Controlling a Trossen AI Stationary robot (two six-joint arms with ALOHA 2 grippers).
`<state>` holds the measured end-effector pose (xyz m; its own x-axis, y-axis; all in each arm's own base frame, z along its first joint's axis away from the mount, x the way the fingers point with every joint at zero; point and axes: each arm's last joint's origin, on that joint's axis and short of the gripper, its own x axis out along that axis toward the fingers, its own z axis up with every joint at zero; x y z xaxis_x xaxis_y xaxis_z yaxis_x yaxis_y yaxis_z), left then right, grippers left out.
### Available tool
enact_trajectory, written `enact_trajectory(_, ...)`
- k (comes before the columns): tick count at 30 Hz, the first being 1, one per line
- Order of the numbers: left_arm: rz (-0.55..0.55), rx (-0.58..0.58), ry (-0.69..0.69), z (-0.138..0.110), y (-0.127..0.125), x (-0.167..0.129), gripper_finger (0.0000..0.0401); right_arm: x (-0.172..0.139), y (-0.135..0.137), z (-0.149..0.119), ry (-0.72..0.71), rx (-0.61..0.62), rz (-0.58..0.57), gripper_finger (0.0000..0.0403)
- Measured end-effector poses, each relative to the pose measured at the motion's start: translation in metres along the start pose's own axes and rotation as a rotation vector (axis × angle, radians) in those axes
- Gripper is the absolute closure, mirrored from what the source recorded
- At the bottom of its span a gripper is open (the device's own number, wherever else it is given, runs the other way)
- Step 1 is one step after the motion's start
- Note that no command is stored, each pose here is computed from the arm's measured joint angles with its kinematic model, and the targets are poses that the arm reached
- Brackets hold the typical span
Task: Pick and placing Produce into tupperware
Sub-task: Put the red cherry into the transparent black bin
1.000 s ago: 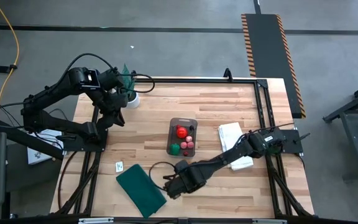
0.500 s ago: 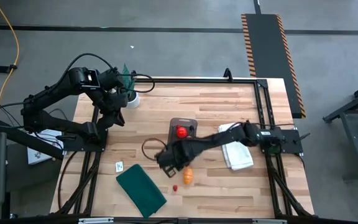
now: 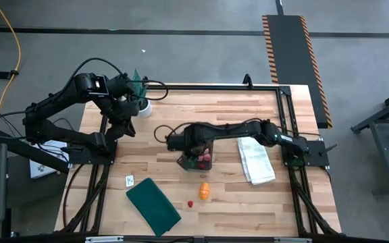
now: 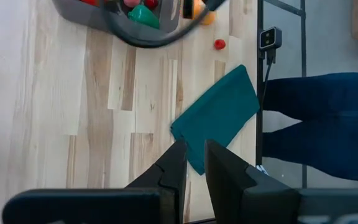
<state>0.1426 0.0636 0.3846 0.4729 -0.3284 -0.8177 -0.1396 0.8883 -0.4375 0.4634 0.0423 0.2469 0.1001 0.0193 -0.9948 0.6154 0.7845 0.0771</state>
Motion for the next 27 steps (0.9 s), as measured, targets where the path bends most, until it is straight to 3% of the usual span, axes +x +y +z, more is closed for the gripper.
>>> enact_trajectory(18, 0.060, 0.000, 0.011, 0.000, 0.002, 0.000, 0.0355, 0.000, -0.031, 0.029, 0.008, -0.171, 0.040, 0.0328)
enact_trajectory(27, 0.060, 0.000, 0.010, 0.000, 0.002, 0.000, 0.0355, 0.022, -0.038, 0.033, 0.045, -0.161, 0.046, 0.0328)
